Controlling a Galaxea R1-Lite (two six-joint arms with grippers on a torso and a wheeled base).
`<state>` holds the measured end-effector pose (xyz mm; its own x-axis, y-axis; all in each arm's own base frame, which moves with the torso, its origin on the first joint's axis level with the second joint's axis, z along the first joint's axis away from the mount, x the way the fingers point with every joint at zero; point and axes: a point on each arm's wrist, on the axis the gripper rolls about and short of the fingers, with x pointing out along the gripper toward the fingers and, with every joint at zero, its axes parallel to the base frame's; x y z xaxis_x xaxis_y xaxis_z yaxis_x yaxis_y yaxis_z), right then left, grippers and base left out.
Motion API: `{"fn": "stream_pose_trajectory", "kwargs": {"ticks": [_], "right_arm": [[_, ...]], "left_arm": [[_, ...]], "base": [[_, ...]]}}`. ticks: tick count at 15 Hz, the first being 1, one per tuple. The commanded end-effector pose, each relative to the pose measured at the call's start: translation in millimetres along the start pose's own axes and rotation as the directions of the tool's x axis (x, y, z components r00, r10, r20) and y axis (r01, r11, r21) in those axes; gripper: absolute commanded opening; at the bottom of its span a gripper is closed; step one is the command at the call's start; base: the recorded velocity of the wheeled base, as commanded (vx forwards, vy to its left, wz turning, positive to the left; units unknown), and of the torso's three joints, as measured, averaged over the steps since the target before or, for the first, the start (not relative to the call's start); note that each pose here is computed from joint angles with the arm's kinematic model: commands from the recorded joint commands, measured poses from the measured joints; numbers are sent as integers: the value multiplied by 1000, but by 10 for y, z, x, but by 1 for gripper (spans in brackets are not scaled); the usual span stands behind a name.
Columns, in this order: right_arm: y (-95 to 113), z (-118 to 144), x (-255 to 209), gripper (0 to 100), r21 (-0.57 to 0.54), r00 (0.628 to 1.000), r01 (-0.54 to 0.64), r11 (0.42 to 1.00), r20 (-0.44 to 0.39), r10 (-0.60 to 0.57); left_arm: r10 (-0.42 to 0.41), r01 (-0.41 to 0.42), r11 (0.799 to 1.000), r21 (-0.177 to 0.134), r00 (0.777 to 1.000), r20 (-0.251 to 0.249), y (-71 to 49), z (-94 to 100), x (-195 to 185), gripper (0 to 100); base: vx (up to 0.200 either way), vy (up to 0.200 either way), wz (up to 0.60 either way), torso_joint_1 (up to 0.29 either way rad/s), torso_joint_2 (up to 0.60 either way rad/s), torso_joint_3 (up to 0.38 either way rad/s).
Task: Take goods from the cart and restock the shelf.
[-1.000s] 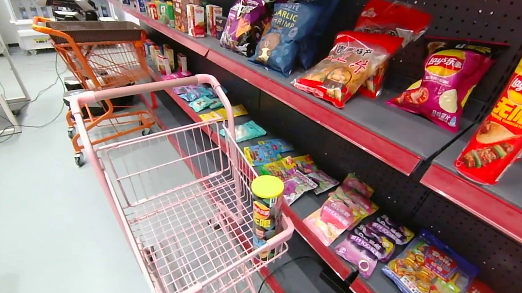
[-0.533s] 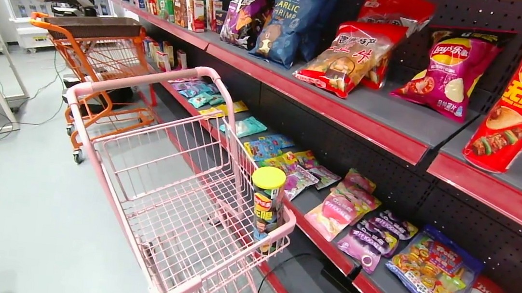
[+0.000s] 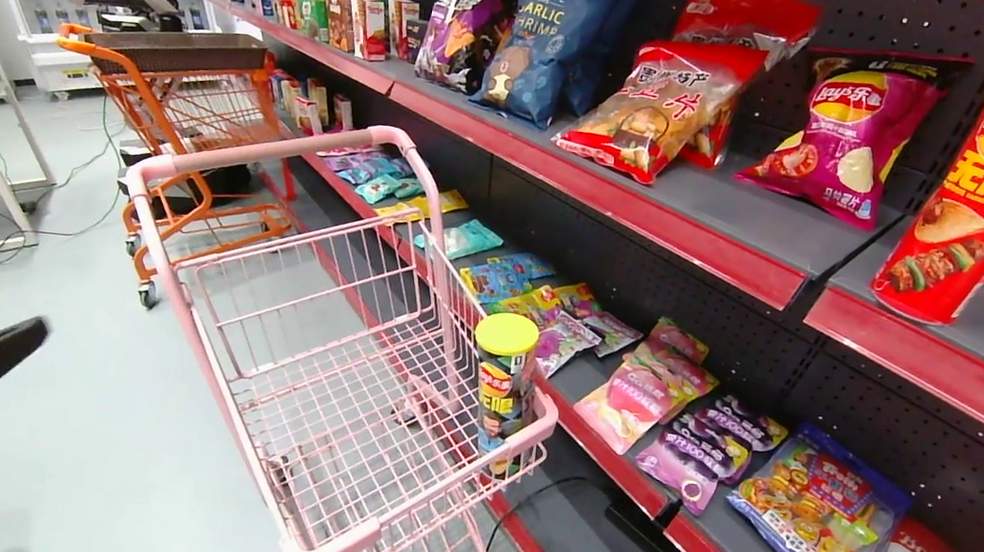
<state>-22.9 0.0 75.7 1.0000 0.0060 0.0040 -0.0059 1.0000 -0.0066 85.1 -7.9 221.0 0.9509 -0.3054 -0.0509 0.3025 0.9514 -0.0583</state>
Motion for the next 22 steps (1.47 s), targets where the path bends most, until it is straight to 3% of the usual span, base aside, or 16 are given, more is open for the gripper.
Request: {"fn": "stream_pose_trajectory", "kwargs": {"ticks": [1,2,3,4,5,6,8,10,13,15,18,20,22], "right_arm": [[0,1,1,100,0,1000,1,1000,-1,-1],[0,1,1,100,0,1000,0,1000,-1,0],[0,1,1,100,-1,1000,0,1000,-1,0],[0,-1,1,100,-3,1000,1,1000,-3,-1],[0,1,1,100,-1,1000,0,1000,-1,0],[0,1,1,100,-1,1000,1,1000,-1,-1],[0,1,1,100,-3,1000,0,1000,-1,0],[0,1,1,100,-1,1000,1,1000,-1,-1],[0,1,1,100,-3,1000,0,1000,-1,0],[0,1,1,100,-3,1000,-2,1000,-1,2],[0,1,1,100,-3,1000,-2,1000,-1,2],[0,1,1,100,-3,1000,-2,1000,-1,2],[0,1,1,100,-3,1000,0,1000,-1,0]], "left_arm": [[-204,205,979,-12,958,-202,415,-240,1325,100],[-224,223,974,-27,948,-226,429,-305,1404,100],[-292,287,956,-57,919,-266,429,-437,1554,100],[-319,317,947,-54,907,-275,428,-485,1623,100],[-383,402,916,4,874,-299,380,-670,1826,100],[-421,448,893,27,857,-298,307,-749,1927,100],[-507,538,843,28,809,-297,73,-844,2152,100],[-571,603,798,16,764,-299,-63,-914,2384,100],[-626,661,751,12,716,-309,-290,-1078,2775,100],[-646,683,730,11,696,-313,-417,-1214,3027,100],[-682,712,702,-17,666,-303,-631,-1293,3232,100],[-683,712,702,-9,669,-295,-666,-1343,3373,100],[-688,715,699,-30,660,-301,-704,-1381,3385,100]], "base": [[0,0,0,0,0,0],[0,0,0,0,0,0],[0,0,0,0,0,0],[0,0,0,0,0,0],[0,0,0,0,0,0],[0,0,0,0,0,0],[0,0,0,0,0,0],[0,0,0,0,0,0],[0,0,0,0,0,0],[0,0,0,0,0,0],[0,0,0,0,0,0],[0,0,0,0,0,0],[0,0,0,0,0,0]]}}
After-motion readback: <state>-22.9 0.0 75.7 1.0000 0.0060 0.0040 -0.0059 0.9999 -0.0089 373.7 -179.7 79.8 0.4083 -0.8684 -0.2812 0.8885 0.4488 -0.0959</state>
